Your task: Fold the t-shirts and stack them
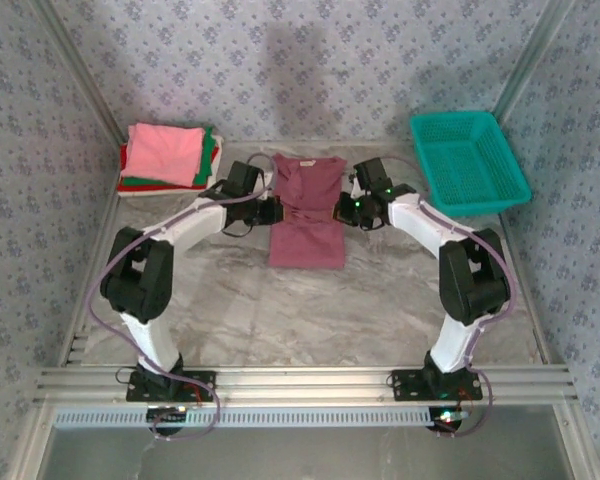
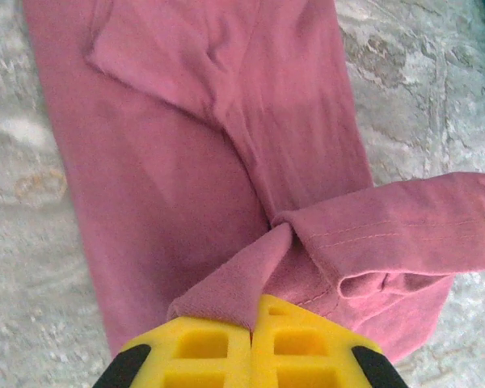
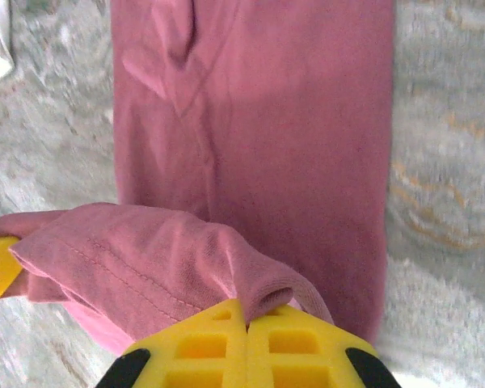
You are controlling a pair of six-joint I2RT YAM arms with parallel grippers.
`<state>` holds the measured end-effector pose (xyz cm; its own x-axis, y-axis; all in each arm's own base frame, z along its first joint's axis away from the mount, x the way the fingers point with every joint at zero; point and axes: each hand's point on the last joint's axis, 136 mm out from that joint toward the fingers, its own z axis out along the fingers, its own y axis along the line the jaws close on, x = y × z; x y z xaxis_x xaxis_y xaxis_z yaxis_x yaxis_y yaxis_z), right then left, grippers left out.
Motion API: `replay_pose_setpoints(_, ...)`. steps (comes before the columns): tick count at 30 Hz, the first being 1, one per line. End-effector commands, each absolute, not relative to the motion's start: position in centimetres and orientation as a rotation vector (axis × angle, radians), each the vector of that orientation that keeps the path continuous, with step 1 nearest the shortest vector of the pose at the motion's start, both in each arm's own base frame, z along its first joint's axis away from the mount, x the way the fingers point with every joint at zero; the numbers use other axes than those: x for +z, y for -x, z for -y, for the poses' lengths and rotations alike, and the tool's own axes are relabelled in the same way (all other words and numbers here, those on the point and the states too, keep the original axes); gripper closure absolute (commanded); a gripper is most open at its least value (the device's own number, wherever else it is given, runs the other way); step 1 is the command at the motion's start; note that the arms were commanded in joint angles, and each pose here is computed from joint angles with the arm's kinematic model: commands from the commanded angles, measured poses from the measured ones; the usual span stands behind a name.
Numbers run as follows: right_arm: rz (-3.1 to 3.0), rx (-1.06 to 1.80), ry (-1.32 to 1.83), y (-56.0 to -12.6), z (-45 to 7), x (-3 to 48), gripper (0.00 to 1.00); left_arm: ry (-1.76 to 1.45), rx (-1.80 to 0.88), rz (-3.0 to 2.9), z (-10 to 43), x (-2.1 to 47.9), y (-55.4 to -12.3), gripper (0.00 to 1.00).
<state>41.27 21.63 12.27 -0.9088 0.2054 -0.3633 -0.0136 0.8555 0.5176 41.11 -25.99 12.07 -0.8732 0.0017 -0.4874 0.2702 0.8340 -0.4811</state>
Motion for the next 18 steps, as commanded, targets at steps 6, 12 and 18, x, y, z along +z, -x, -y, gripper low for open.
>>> replay_pose_setpoints(6, -2.597, 0.757, -0.156, -48.0, -21.0, 12.4, 0.64, -0.254, -0.601, -2.508, 25.4, 12.1, -48.0, 0.56)
replay_pose_setpoints(12, -2.509, 0.771, -0.112, -49.6, -20.5, 16.2, 0.53, -0.163, -0.462, -2.431, 23.8, 16.7, -50.7, 0.53)
replay_pose_setpoints(18, -2.489, 0.86, -0.031, -43.1, -22.1, 15.2, 0.7, -0.257, -0.587, -2.411, 26.8, 14.6, -44.0, 0.57)
